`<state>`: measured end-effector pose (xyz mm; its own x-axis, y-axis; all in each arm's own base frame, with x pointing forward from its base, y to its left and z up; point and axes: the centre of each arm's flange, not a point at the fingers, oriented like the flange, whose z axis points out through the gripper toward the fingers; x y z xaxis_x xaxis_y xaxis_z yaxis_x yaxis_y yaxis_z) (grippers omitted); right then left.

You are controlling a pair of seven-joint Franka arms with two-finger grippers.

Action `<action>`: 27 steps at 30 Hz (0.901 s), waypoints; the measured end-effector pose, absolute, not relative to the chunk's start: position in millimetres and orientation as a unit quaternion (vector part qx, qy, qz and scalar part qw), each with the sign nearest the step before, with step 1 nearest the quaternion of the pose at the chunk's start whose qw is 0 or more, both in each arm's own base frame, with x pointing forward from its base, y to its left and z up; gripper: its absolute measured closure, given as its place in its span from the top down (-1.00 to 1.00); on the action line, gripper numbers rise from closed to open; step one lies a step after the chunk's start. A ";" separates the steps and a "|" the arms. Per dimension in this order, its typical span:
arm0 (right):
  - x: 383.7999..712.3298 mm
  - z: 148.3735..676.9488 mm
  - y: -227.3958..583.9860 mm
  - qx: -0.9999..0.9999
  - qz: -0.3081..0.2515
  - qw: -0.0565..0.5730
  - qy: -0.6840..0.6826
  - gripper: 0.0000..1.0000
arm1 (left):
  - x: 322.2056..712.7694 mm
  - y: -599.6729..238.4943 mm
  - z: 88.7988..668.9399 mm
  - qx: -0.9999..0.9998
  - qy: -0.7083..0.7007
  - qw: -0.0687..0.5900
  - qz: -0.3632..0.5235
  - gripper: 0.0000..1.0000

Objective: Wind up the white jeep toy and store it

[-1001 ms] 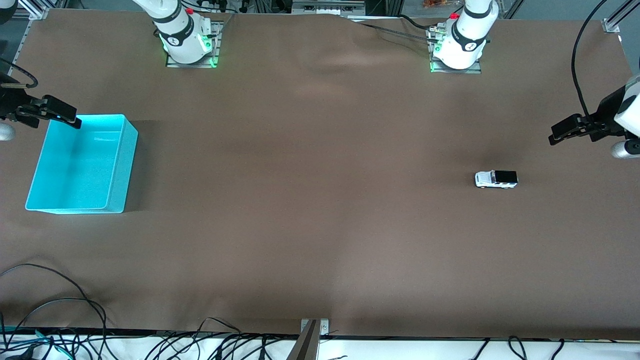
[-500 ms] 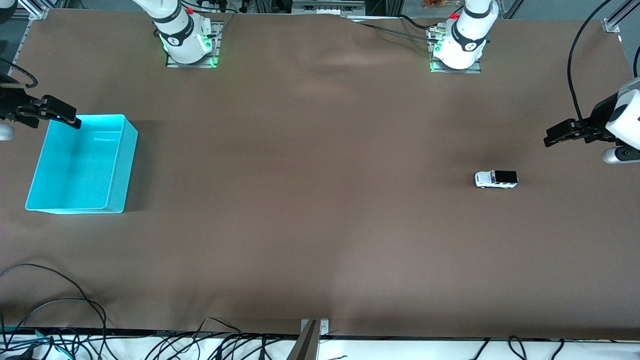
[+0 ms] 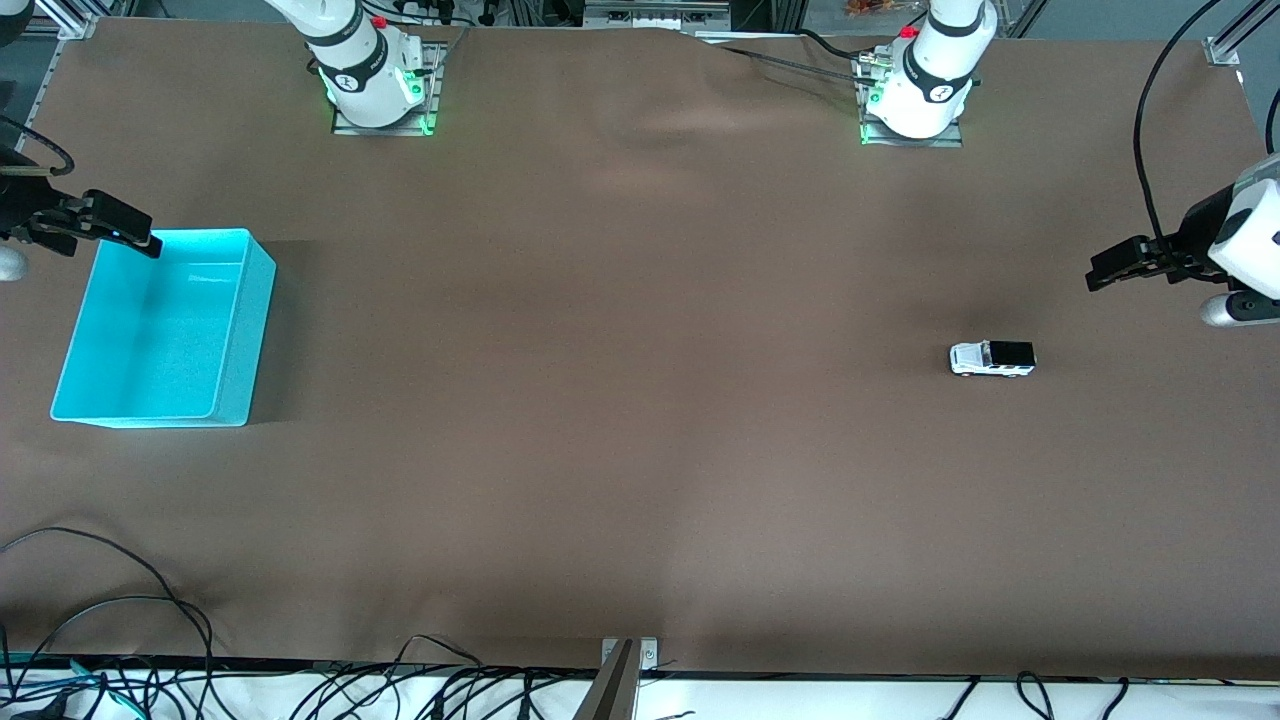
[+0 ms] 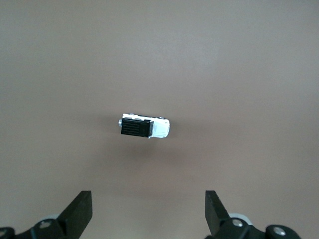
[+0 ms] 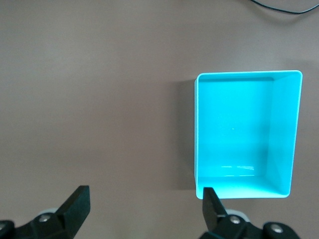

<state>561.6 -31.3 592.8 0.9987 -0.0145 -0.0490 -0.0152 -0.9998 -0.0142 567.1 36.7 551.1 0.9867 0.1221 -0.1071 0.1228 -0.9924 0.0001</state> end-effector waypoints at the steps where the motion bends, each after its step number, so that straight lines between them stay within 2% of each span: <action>1: 561.7 592.9 -30.9 -1.000 0.024 0.007 0.007 1.00 | 567.0 36.9 551.0 0.997 0.062 0.003 -0.054 1.00; 27: 558.9 600.1 -14.6 -1.000 0.020 0.008 -0.007 1.00 | 567.3 38.7 546.6 0.996 0.063 0.004 -0.059 1.00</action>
